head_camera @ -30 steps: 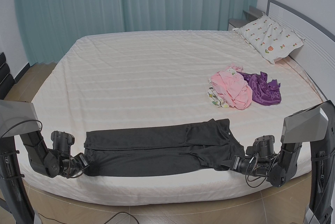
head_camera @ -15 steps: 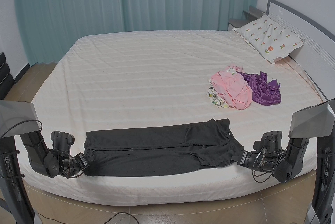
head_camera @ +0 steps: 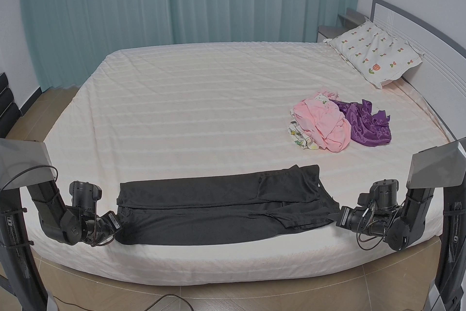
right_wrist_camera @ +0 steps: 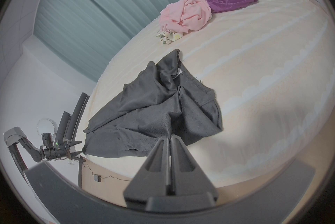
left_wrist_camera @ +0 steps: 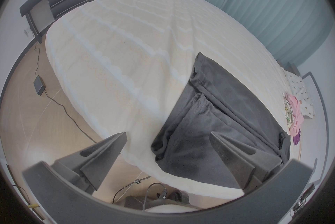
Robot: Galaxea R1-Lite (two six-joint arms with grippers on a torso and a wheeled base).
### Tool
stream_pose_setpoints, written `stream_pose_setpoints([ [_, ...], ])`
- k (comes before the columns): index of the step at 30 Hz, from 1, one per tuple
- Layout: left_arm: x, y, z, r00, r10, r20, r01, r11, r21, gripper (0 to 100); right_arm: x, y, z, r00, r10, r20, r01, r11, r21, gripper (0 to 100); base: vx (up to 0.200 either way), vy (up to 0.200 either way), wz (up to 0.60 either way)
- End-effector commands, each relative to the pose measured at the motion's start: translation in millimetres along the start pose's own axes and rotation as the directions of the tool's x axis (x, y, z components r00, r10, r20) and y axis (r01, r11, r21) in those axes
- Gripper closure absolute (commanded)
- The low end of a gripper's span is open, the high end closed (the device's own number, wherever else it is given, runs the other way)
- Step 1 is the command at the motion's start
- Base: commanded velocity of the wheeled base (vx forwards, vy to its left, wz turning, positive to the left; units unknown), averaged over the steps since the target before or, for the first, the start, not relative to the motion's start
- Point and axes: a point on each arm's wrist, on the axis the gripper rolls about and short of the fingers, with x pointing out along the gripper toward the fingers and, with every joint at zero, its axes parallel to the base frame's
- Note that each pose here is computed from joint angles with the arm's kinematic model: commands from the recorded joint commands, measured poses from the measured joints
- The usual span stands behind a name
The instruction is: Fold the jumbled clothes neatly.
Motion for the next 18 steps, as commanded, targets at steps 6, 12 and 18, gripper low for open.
stream_pose_setpoints([
  [6,-7,6,19,0.999,-0.005,0.054,0.007,0.999,-0.044,0,3,-6,-3,0.998,-0.037,-0.052,0.037,0.999,0.005,0,0.000,0.000,0.00],
  [12,-18,1,25,0.996,-0.074,0.051,0.076,0.996,-0.042,0,2,-13,15,0.999,-0.034,0.007,0.033,0.998,0.047,0,0.000,0.000,0.00],
  [18,-18,0,29,0.992,-0.113,0.056,0.116,0.992,-0.049,0,2,-14,28,0.999,-0.008,0.041,0.001,0.988,0.156,0,0.000,0.000,0.00],
])
